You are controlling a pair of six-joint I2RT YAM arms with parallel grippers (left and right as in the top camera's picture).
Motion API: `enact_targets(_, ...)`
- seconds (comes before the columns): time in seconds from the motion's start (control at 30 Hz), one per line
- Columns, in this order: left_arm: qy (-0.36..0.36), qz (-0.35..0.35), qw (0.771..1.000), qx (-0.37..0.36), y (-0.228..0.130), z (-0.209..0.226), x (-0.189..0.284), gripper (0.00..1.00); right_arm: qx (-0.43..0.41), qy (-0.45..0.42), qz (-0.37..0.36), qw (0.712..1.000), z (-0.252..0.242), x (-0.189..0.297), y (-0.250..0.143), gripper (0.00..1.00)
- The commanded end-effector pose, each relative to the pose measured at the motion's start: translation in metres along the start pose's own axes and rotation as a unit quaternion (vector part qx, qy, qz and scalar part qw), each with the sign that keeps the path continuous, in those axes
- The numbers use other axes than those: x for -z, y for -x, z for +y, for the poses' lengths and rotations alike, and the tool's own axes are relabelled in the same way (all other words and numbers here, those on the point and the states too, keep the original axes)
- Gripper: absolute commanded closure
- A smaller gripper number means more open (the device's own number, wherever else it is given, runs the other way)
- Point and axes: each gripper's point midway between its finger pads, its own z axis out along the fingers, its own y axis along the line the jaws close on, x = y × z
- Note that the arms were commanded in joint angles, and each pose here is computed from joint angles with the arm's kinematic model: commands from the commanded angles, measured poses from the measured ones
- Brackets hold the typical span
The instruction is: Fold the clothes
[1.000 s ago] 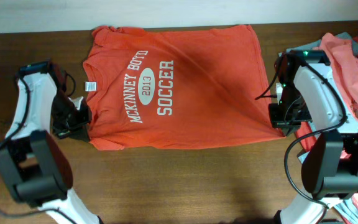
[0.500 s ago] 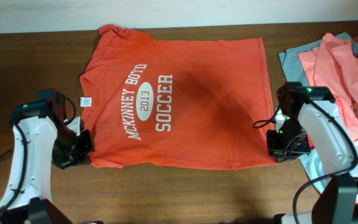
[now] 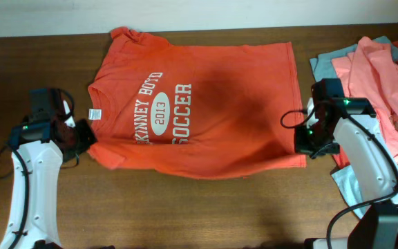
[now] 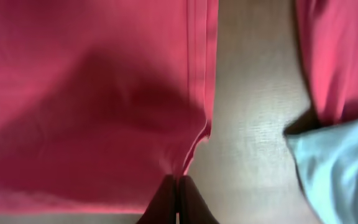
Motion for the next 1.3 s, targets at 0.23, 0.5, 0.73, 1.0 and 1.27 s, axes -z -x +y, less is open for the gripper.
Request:
enact_targets(0.23,-0.061,0.012,0.998,0.010,0.012,-0.024,-0.029,1.00,-0.005,0.007,-0.115,0.993,0.003,0.010,0.053,0.96)
enact_targets(0.5,-0.070,0.010,0.997,0.010,0.018,-0.029,-0.040,1.00,-0.050,-0.081,-0.165,0.982,-0.030,0.018,0.074,0.96)
enact_targets(0.73,-0.069,0.006,0.998,0.009,0.020,-0.029,-0.040,1.00,-0.111,-0.094,-0.156,0.977,-0.071,0.017,0.069,0.96)
enact_targets(1.0,-0.119,-0.007,0.993,0.005,0.028,-0.047,-0.037,1.00,-0.118,-0.036,-0.154,0.980,-0.072,0.015,0.071,0.96)
enact_targets(1.27,-0.166,-0.055,0.985,-0.007,0.052,-0.066,-0.030,1.00,-0.082,0.059,-0.170,0.980,-0.038,0.016,0.085,0.96)
